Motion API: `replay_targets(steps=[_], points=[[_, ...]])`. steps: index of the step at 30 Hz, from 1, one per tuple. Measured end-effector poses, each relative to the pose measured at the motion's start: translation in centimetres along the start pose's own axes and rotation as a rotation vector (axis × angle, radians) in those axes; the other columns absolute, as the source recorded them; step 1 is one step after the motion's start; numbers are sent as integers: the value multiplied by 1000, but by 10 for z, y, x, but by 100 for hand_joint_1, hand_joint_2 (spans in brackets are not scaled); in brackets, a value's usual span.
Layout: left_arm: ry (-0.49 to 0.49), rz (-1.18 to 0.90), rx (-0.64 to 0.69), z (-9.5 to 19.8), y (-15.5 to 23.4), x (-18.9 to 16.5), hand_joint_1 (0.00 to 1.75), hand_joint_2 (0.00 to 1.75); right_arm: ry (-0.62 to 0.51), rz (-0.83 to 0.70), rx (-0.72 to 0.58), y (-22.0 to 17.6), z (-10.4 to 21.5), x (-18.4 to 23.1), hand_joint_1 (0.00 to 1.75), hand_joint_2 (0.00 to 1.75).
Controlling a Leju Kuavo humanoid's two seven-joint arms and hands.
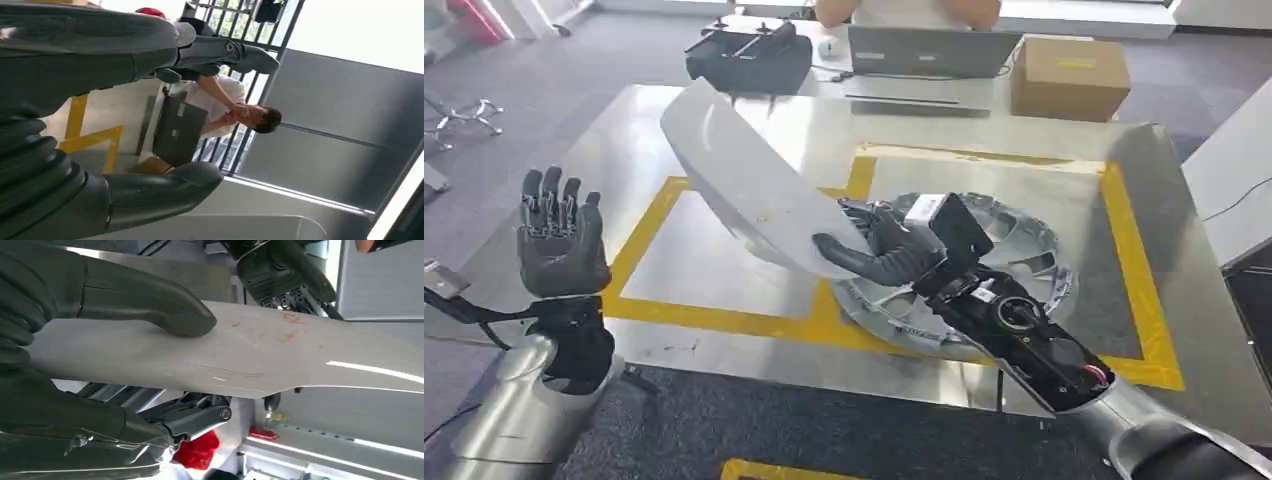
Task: Take the parts from the cabinet and place them on the table.
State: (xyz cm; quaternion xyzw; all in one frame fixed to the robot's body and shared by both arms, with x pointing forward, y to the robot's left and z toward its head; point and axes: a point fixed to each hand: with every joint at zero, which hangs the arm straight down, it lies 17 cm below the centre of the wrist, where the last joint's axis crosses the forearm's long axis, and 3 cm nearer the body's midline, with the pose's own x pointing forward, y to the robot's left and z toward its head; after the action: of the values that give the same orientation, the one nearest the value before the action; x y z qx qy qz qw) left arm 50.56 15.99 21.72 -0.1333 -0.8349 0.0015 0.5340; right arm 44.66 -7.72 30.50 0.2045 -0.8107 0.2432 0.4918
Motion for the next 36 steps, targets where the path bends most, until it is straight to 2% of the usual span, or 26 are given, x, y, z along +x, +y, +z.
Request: replay_targets(steps=[23,36], points=[[9,21,-9,-1,-11,-3,0,175,57,39,72,28,-31,-43,175,175],[-2,26,-14,-7,-14,1,0,175,73,108,81,14,-56,-61,175,175]])
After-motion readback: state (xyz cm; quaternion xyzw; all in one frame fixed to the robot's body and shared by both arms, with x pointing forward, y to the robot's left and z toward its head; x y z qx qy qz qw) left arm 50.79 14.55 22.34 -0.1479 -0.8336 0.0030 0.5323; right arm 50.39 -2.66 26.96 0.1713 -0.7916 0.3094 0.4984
